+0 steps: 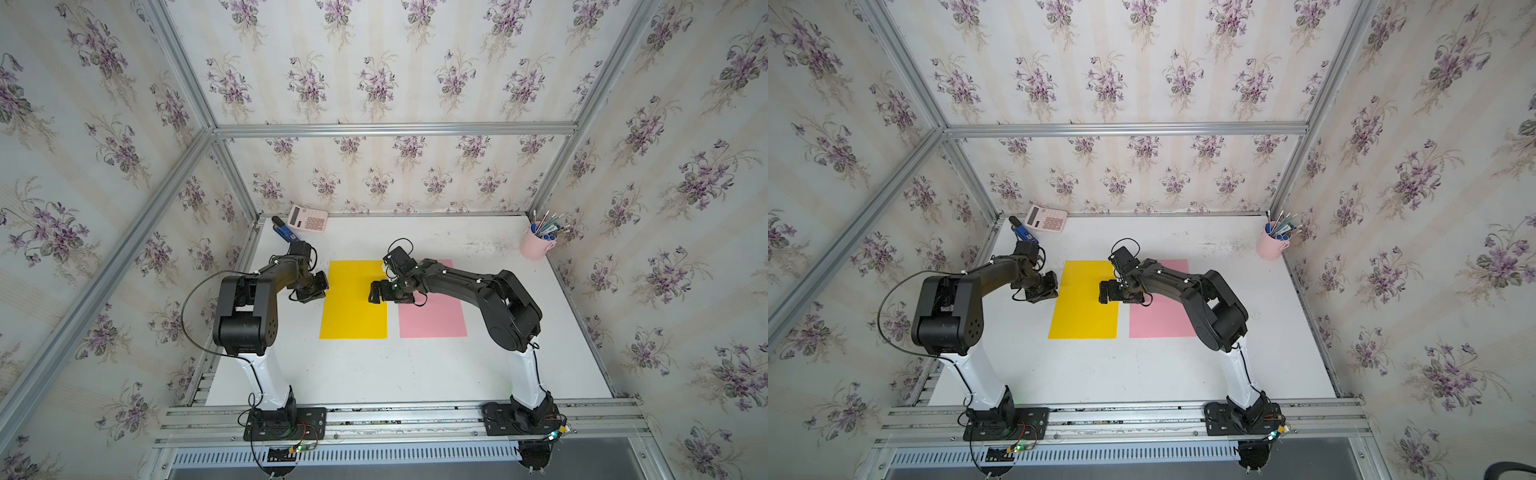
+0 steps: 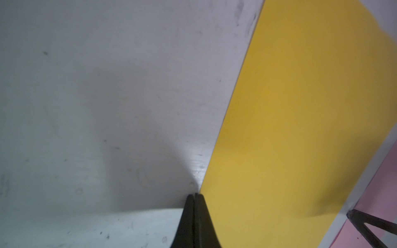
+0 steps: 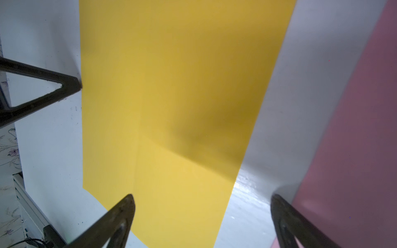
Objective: Fold the rectangular paper in half along the long edge
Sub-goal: Pick up the paper from the center of the board.
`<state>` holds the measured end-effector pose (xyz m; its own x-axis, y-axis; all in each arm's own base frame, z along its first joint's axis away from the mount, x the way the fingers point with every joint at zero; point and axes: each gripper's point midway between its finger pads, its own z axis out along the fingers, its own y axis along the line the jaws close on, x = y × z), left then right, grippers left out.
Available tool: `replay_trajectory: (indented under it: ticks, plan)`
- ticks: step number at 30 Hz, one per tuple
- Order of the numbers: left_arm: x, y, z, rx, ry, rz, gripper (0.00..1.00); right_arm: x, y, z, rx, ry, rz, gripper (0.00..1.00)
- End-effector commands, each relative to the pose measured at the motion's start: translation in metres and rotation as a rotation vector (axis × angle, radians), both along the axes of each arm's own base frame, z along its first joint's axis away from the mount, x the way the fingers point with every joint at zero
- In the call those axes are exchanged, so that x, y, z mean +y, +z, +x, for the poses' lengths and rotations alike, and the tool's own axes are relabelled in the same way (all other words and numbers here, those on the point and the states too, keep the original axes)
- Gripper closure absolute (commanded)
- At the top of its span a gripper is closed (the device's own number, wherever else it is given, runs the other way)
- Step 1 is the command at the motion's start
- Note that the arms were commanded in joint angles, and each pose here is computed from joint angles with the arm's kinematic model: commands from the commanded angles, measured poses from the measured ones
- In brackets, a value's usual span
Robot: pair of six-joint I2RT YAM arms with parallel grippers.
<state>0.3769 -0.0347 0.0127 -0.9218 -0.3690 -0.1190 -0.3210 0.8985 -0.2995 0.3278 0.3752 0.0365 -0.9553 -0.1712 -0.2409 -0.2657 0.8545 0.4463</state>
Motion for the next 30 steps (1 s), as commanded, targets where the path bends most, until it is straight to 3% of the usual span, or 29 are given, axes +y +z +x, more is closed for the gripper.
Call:
replay_trajectory:
  ticks: [1,30]
  plan:
    - [0.000,-0.004,-0.007,0.029,-0.014,0.006,0.97,0.007,-0.003,-0.002,0.019,0.011,0.024,0.02]
    - [-0.004,-0.004,-0.007,0.027,-0.031,0.010,0.99,0.026,-0.014,-0.002,0.045,0.007,0.094,0.01]
